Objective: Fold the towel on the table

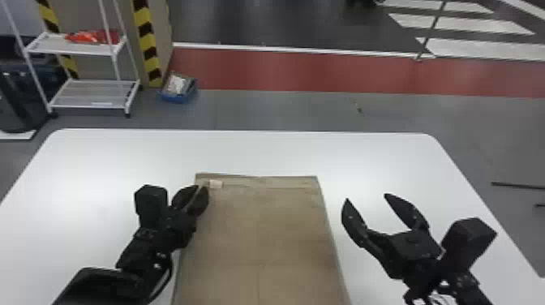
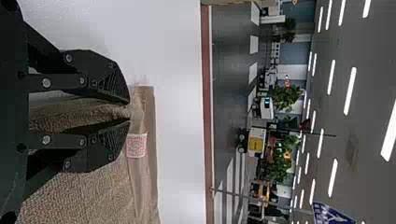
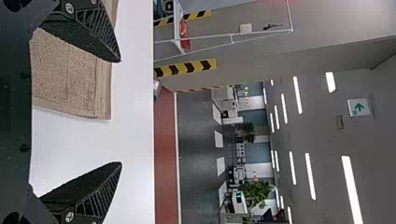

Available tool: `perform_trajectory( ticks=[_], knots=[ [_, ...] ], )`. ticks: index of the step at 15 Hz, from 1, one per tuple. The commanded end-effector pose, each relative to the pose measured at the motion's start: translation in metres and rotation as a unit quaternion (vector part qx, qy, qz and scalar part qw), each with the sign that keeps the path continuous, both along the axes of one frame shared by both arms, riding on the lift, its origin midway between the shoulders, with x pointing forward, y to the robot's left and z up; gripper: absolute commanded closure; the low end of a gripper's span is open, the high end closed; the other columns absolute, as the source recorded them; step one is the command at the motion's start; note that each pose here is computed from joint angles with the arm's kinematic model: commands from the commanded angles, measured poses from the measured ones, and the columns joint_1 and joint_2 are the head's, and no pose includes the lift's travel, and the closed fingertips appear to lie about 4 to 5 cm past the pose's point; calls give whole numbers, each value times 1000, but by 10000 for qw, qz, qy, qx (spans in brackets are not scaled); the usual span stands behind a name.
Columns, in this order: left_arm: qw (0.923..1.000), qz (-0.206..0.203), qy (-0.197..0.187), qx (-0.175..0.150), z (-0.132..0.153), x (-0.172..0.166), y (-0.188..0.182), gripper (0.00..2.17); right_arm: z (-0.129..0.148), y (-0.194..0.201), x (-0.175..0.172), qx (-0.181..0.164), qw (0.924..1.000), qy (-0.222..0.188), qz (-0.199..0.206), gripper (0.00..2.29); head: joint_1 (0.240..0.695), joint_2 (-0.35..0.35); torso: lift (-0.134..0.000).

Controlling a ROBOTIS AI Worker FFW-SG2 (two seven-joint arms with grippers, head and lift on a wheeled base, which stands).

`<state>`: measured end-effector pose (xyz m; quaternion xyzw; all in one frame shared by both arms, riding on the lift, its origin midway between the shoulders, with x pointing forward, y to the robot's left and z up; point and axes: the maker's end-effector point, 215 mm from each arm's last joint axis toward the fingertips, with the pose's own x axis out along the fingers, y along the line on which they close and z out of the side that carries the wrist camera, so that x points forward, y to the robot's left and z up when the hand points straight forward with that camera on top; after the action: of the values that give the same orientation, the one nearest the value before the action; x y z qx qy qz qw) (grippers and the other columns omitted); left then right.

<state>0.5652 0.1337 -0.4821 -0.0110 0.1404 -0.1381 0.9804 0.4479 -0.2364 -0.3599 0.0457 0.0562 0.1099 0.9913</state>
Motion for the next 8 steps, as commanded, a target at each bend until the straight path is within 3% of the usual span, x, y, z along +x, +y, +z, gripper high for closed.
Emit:
perform_trajectory(
  ticks=[1, 5, 8],
  knots=[
    [10000, 64, -4, 16, -1, -1, 6, 1268, -1, 1, 0, 10, 10000, 9, 4, 97, 695, -114, -109],
    [9994, 348, -33, 13, 1, -2, 36, 1268, 0, 1, 0, 3, 10000, 2, 9, 97, 695, -99, -109],
    [9985, 502, -211, -6, 19, -14, 55, 1268, 3, 3, 0, 21, 10000, -48, 26, 97, 695, -67, -109]
  ],
)
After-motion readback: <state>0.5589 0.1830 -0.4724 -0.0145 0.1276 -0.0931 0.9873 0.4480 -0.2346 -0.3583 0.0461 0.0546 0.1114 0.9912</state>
